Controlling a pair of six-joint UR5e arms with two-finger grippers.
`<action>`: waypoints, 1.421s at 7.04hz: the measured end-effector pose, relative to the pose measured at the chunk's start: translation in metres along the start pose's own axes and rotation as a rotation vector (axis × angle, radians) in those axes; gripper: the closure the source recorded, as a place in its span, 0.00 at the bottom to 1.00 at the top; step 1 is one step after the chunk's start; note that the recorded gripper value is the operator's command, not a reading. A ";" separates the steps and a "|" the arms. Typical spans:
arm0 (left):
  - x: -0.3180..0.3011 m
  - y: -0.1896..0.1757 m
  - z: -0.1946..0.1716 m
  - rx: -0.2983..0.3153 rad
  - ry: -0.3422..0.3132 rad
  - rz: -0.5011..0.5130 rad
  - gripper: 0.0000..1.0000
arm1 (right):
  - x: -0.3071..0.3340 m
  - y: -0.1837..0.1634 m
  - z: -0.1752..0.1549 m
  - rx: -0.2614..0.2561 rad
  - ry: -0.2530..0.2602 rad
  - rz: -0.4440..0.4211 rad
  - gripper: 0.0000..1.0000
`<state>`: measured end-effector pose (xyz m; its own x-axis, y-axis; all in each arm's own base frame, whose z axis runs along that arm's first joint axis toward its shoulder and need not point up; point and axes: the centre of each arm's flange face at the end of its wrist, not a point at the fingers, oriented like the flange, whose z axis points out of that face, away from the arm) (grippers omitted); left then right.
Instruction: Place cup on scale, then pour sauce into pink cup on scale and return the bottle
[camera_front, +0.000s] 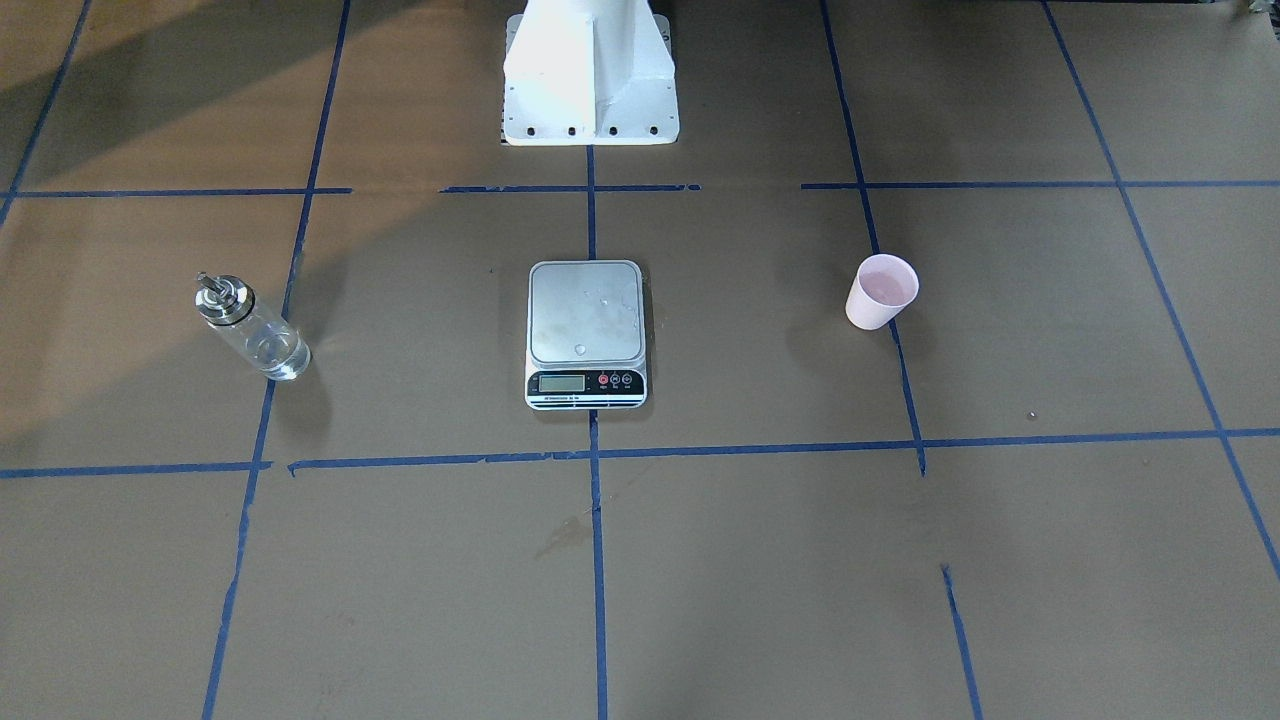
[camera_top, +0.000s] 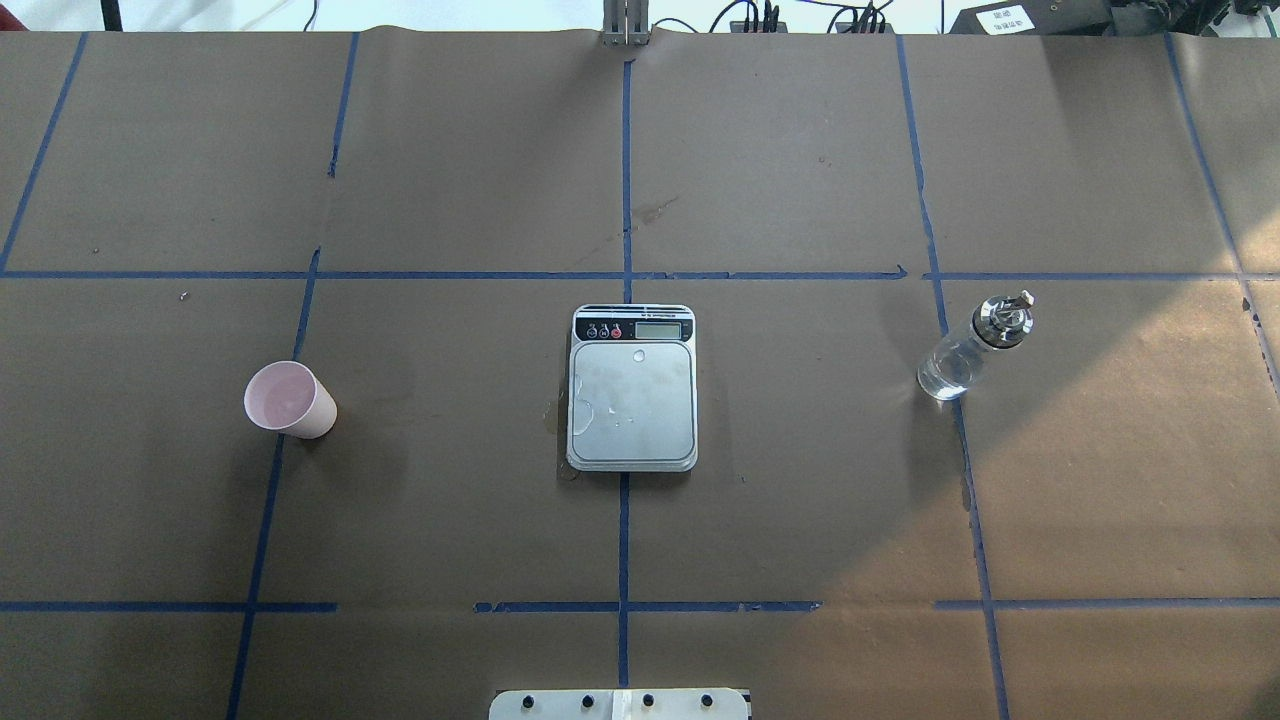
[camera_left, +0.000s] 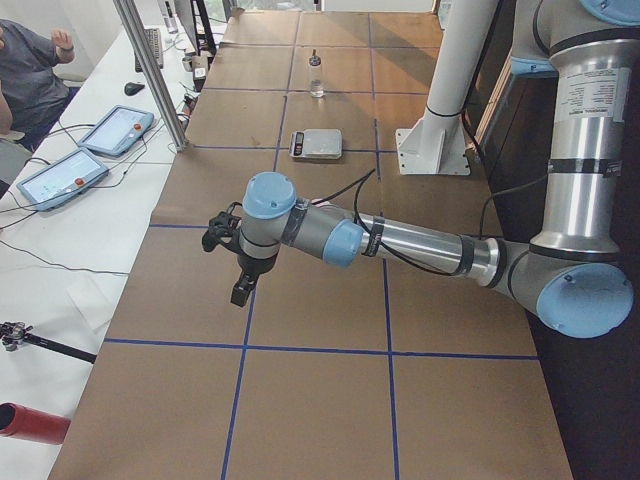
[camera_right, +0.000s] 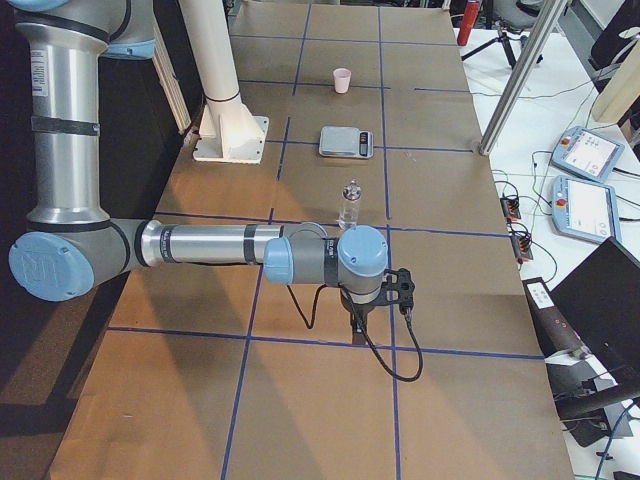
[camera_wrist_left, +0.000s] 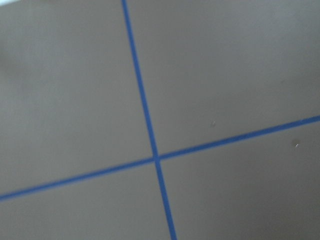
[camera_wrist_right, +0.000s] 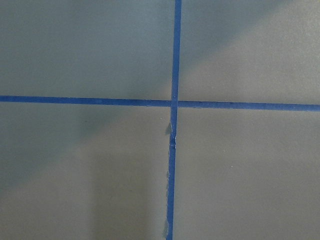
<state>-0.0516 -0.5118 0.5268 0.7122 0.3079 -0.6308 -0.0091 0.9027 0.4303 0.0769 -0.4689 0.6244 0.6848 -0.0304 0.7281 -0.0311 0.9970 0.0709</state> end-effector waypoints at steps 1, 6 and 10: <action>0.024 -0.012 0.010 0.000 0.061 -0.009 0.00 | -0.003 -0.001 -0.003 0.006 -0.001 -0.007 0.00; 0.274 -0.020 0.076 -0.132 0.146 -0.412 0.00 | -0.013 -0.009 -0.013 0.028 0.003 -0.031 0.00; 0.343 0.024 0.149 -0.170 0.048 -0.536 0.00 | -0.011 -0.008 -0.010 0.021 0.000 -0.021 0.00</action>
<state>0.2968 -0.4291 0.4168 0.6157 -0.1974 -0.7629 0.2297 0.9710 -0.0659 0.0773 -0.4760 0.6091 0.6857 -0.0511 0.7260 -0.0321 0.9945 0.1002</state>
